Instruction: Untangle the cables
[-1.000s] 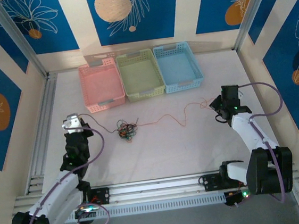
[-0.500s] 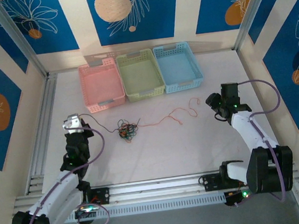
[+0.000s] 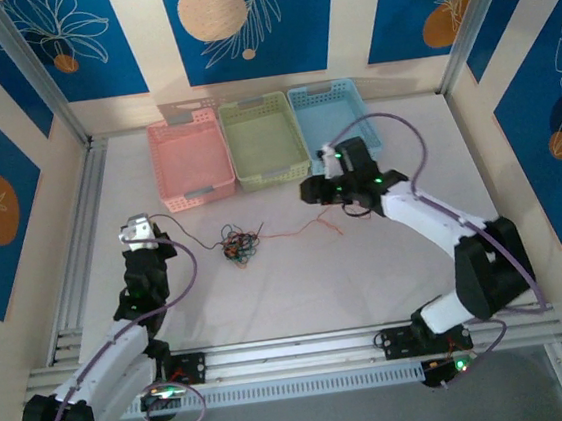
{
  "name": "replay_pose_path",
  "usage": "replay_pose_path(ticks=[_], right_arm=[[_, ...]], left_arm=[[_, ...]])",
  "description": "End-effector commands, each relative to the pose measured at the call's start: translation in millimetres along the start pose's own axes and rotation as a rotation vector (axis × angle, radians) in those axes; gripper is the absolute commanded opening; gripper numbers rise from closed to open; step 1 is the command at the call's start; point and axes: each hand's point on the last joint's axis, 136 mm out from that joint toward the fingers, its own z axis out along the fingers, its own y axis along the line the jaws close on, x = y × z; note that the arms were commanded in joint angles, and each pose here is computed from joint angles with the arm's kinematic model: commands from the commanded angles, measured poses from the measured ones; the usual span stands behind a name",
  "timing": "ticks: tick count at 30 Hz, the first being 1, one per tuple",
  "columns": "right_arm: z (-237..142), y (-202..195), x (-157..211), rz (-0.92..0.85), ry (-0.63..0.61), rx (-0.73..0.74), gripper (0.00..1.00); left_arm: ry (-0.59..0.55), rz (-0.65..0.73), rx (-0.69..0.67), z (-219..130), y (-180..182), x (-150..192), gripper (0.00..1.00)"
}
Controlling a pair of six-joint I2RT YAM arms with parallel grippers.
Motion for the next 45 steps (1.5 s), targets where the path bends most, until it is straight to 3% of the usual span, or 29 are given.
replay_pose_path(ticks=[1, 7, 18, 25, 34, 45], right_arm=[[27.0, 17.9, 30.7, -0.185, 0.189, -0.028, 0.44], [69.3, 30.2, 58.5, -0.424, 0.337, -0.03, 0.38], [103.9, 48.4, 88.5, -0.773, 0.394, -0.177, 0.39], [117.5, 56.6, 96.7, -0.843, 0.413, -0.281, 0.41], [135.3, 48.0, 105.5, -0.862, 0.434, -0.281, 0.43], [150.1, 37.5, 112.6, -0.896, 0.427, -0.245, 0.33]], left_arm=[[-0.023, -0.022, 0.006, 0.4, -0.2, -5.3, 0.0], [-0.02, -0.02, 0.011, 1.2, -1.4, -5.0, 0.0], [-0.026, -0.024, 0.005, -0.3, 0.4, -5.5, 0.0], [-0.025, -0.023, 0.007, 0.2, -0.4, -5.6, 0.0], [-0.021, -0.02, 0.01, 0.6, -1.2, -4.5, 0.0], [-0.022, -0.021, 0.01, 0.6, -1.1, -5.1, 0.0]])
